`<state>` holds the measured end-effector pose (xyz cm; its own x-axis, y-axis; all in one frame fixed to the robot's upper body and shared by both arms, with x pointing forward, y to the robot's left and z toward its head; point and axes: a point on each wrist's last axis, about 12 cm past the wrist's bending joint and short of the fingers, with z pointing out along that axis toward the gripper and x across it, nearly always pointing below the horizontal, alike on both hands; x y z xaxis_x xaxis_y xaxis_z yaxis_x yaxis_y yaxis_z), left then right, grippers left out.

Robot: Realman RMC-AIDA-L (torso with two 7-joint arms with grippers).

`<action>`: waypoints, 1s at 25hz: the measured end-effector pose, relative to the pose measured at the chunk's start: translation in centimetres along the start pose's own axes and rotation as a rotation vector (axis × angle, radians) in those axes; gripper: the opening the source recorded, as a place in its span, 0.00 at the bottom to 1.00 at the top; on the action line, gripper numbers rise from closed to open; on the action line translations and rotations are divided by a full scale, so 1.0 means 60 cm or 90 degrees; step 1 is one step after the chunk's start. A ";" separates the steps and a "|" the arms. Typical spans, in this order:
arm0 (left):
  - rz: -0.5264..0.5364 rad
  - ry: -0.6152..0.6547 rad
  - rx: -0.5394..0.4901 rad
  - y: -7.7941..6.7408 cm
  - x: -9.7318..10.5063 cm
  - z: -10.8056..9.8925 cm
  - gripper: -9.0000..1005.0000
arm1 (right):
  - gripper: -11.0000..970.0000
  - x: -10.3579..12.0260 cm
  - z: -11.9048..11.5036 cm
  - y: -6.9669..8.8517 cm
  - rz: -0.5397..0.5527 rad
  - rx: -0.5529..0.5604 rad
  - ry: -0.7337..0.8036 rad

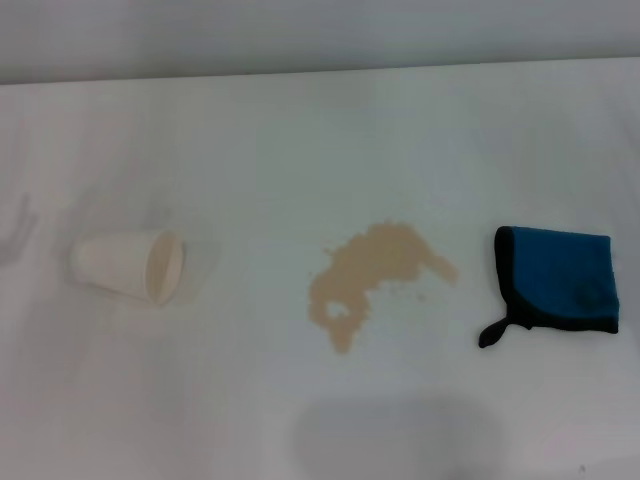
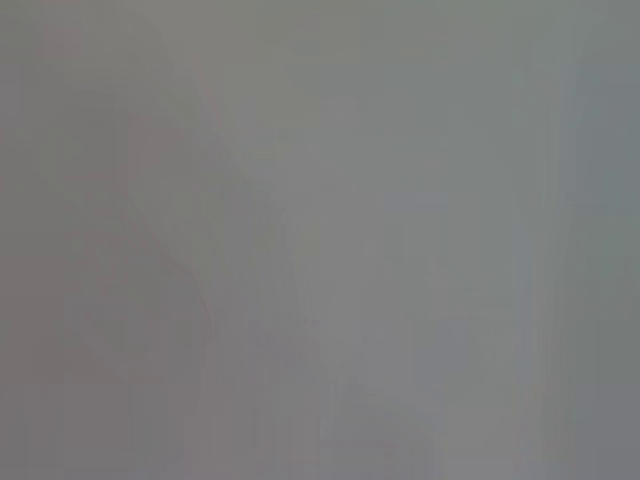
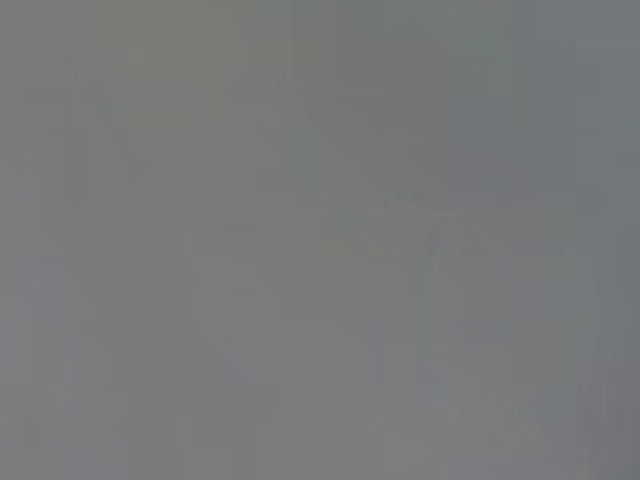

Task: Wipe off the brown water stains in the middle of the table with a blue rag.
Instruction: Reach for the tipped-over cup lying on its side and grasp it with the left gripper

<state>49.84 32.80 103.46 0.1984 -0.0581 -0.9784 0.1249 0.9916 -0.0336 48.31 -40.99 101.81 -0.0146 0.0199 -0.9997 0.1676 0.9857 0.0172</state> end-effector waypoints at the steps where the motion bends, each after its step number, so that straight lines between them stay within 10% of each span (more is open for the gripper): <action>1: 0.000 -0.001 0.000 0.000 -0.001 0.001 0.87 | 0.80 0.000 0.000 0.001 0.000 -0.002 0.001; 25: -0.010 -0.008 0.011 -0.004 -0.003 0.003 0.87 | 0.80 0.016 -0.013 0.007 0.017 0.000 0.026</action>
<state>49.94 32.54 103.65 0.2088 -0.0750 -0.9751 0.1449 0.9884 -0.0450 47.57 -40.46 100.88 -0.0500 0.0523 -0.9974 0.1682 0.9848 0.0432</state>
